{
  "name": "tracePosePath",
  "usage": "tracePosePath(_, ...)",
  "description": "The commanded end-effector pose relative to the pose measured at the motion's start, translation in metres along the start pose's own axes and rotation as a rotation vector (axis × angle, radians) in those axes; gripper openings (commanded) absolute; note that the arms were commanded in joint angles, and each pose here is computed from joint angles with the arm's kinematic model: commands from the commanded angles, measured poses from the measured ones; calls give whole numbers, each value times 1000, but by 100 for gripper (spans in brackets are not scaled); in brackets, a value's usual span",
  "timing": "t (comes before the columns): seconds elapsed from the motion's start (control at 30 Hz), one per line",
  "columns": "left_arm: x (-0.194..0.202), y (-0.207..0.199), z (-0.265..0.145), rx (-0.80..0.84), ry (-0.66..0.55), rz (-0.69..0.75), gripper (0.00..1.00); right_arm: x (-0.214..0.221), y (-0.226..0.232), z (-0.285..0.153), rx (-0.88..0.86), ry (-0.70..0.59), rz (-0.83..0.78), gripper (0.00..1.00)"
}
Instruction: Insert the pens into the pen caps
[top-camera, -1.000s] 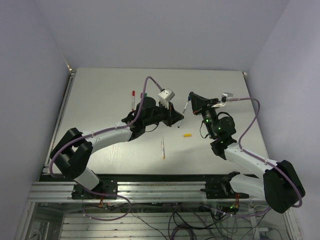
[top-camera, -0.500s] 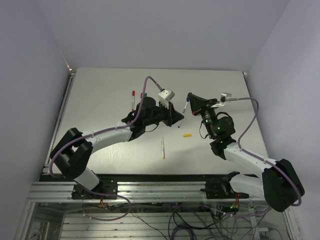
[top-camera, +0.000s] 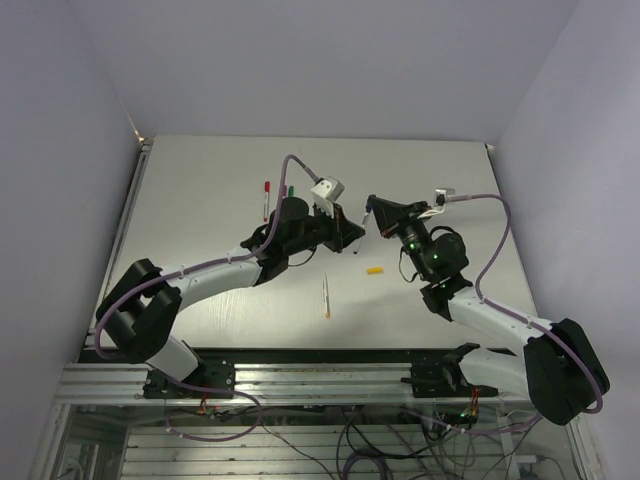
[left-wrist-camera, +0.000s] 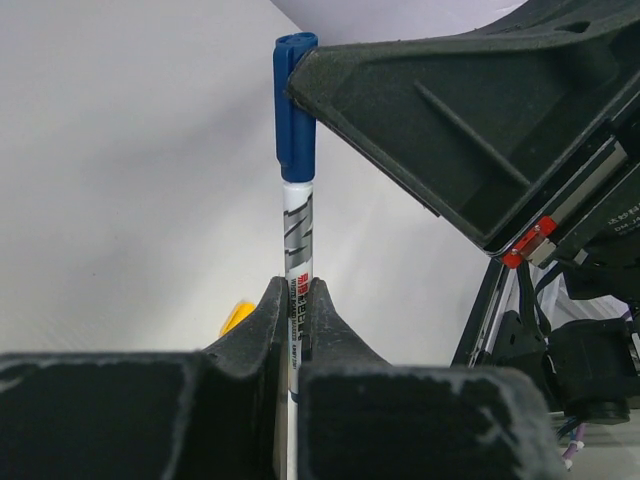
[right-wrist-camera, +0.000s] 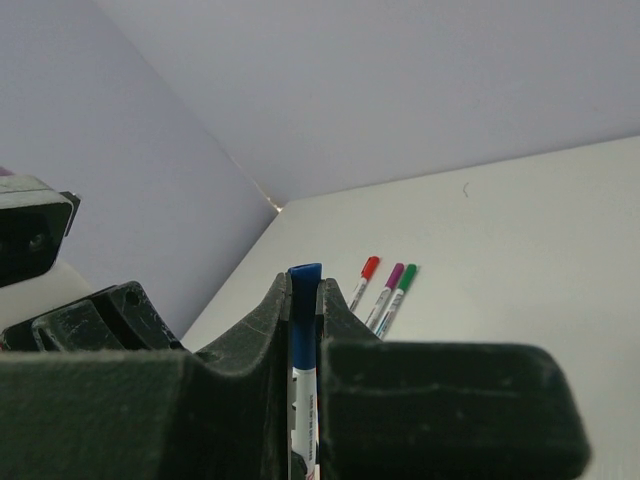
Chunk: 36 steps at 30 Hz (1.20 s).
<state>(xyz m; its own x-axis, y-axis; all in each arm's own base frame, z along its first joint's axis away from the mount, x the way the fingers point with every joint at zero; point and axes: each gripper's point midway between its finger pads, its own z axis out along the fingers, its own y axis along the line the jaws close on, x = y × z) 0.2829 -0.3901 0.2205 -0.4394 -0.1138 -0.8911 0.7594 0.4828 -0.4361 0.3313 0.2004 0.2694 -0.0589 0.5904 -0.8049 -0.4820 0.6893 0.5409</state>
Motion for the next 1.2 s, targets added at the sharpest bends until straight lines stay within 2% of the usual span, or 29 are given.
tracePosePath(0.0, -46, -20, -5, 51, -170, 16, 7, 35, -7, -10, -2, 139, 19, 0)
tracePosePath(0.43, -91, -1, -22, -82, -348, 22, 7, 96, -23, -22, 102, 380, -7, 0)
tracePosePath(0.7, -103, 5, -20, -81, -376, 16, 7, 131, -21, -30, 122, 484, -21, 0)
tracePosePath(0.87, -95, 16, -16, -117, -340, 6, 7, 128, -23, -22, 144, 470, -41, 0)
tracePosePath(1.07, -70, 38, -5, -198, -245, 1, 7, 96, -23, 0, 187, 358, -100, 0)
tracePosePath(1.17, -51, 50, 3, -228, -189, -5, 7, 68, -19, 12, 199, 271, -141, 10)
